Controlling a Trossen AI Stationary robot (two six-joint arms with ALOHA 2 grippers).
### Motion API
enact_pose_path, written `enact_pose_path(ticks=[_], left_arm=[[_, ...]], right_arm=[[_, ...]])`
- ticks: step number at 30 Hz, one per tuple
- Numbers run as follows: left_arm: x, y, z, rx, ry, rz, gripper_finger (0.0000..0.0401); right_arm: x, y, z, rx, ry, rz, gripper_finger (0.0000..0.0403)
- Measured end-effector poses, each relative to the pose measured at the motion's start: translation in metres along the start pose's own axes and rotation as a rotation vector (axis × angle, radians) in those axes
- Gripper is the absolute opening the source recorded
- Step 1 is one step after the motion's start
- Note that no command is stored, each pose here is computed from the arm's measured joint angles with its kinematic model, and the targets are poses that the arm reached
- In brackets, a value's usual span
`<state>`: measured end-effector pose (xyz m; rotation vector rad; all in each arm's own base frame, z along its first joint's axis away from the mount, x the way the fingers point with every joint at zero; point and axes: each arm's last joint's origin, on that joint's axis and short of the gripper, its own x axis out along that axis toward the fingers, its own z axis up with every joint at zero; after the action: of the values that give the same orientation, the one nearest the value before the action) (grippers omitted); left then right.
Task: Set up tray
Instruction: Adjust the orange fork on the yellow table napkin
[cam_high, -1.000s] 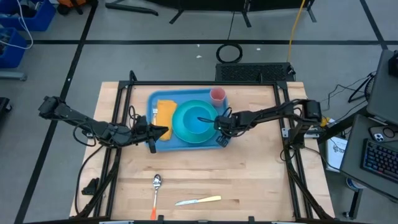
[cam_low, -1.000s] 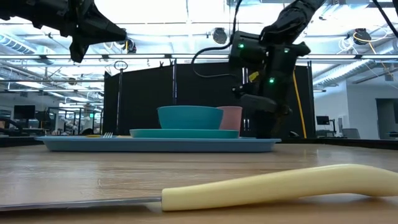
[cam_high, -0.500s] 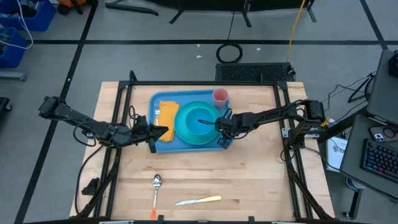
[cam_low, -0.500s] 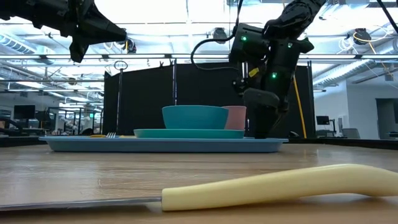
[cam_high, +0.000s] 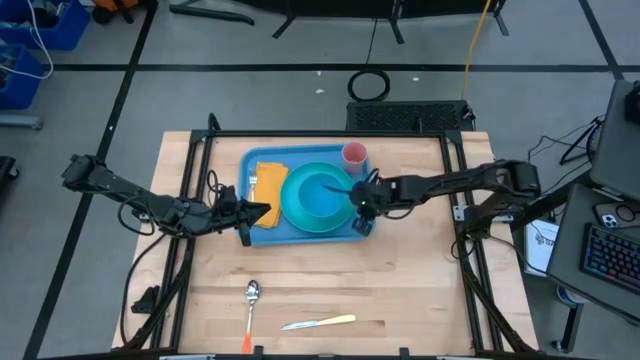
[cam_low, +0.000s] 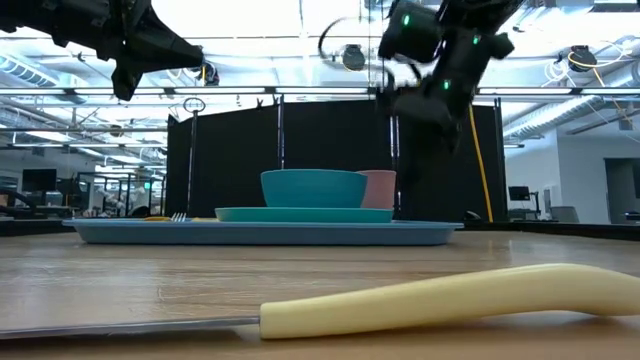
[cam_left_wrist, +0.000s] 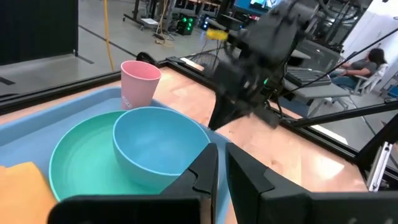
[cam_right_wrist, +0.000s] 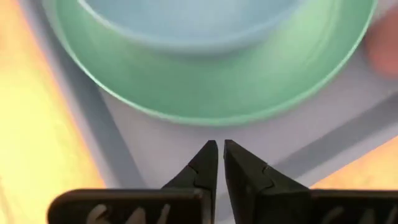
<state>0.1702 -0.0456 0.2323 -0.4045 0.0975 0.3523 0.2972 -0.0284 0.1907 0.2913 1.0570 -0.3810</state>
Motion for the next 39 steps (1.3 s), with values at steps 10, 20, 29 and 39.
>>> enact_pose_path(ticks=[10, 20, 29, 39], left_arm=[[-0.001, -0.001, 0.0, 0.014, -0.001, -0.009, 0.0033], [-0.005, -0.005, -0.002, 0.04, -0.018, 0.012, 0.0033], [0.006, 0.007, 0.005, 0.04, 0.012, -0.021, 0.0033], [0.03, 0.064, 0.04, -0.088, 0.251, 0.076, 0.0033]], right_arm=[[-0.042, -0.013, 0.044, -0.079, -0.415, 0.296, 0.0098], [-0.043, -0.068, 0.08, 0.042, -0.55, 0.507, 0.0208], [-0.04, -0.052, 0.079, -0.072, -0.54, 0.532, 0.0204], [-0.027, -0.013, 0.039, -0.31, -0.525, 0.589, 0.0201]])
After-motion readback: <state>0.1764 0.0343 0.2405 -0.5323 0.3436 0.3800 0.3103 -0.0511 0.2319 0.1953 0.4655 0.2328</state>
